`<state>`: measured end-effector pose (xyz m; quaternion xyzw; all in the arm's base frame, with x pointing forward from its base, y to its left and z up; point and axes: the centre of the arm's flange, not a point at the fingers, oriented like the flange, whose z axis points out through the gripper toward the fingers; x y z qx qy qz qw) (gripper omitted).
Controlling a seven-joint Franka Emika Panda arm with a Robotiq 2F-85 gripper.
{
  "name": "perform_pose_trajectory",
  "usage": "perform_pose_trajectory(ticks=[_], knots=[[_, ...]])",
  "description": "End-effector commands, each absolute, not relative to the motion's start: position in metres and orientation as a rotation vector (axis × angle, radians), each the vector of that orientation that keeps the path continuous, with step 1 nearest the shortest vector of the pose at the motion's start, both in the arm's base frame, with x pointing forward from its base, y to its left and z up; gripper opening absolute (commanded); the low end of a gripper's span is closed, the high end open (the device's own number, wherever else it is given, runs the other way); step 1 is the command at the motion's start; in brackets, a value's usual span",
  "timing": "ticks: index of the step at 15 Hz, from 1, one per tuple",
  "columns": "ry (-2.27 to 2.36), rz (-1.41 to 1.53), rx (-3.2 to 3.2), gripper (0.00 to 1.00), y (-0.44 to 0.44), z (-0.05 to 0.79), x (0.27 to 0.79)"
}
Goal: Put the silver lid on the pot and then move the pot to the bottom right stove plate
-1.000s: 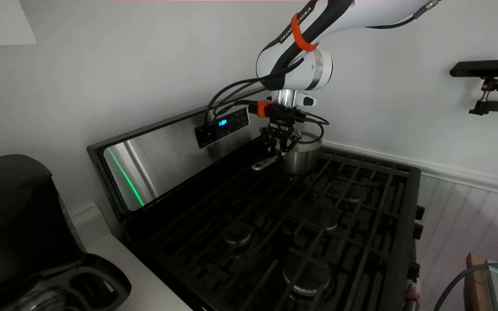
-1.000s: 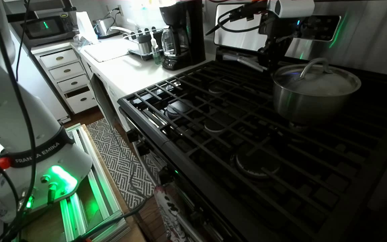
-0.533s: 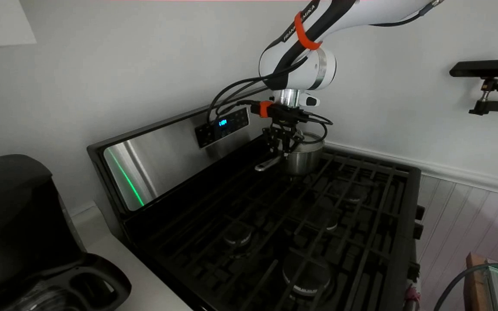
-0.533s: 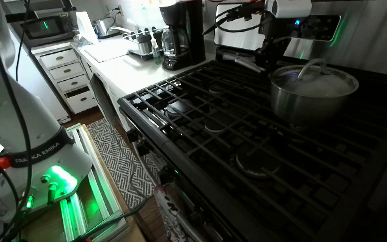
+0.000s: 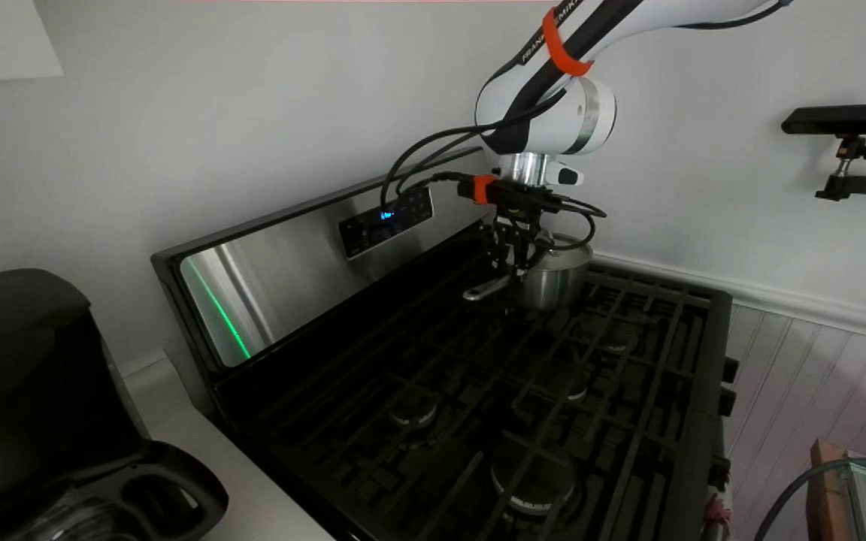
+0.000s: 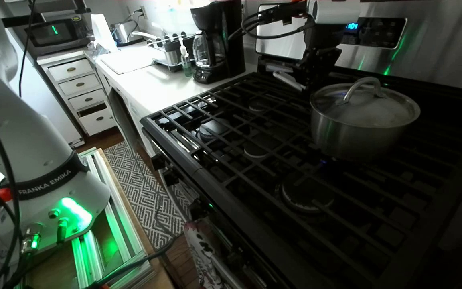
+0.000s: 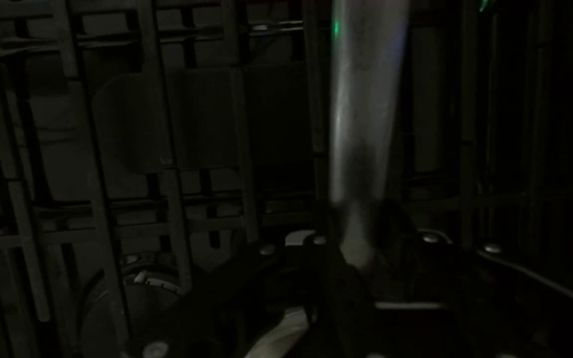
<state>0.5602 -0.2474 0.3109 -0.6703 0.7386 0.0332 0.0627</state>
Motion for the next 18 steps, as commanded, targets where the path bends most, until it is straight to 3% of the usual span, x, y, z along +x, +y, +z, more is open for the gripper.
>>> perform_pose_trajectory(ticks=[1,18], knots=[[2.294,0.097,-1.942,0.07,-0.236,0.321,0.523],[2.416,0.083,-1.715,0.07,-0.252,0.316,0.447]])
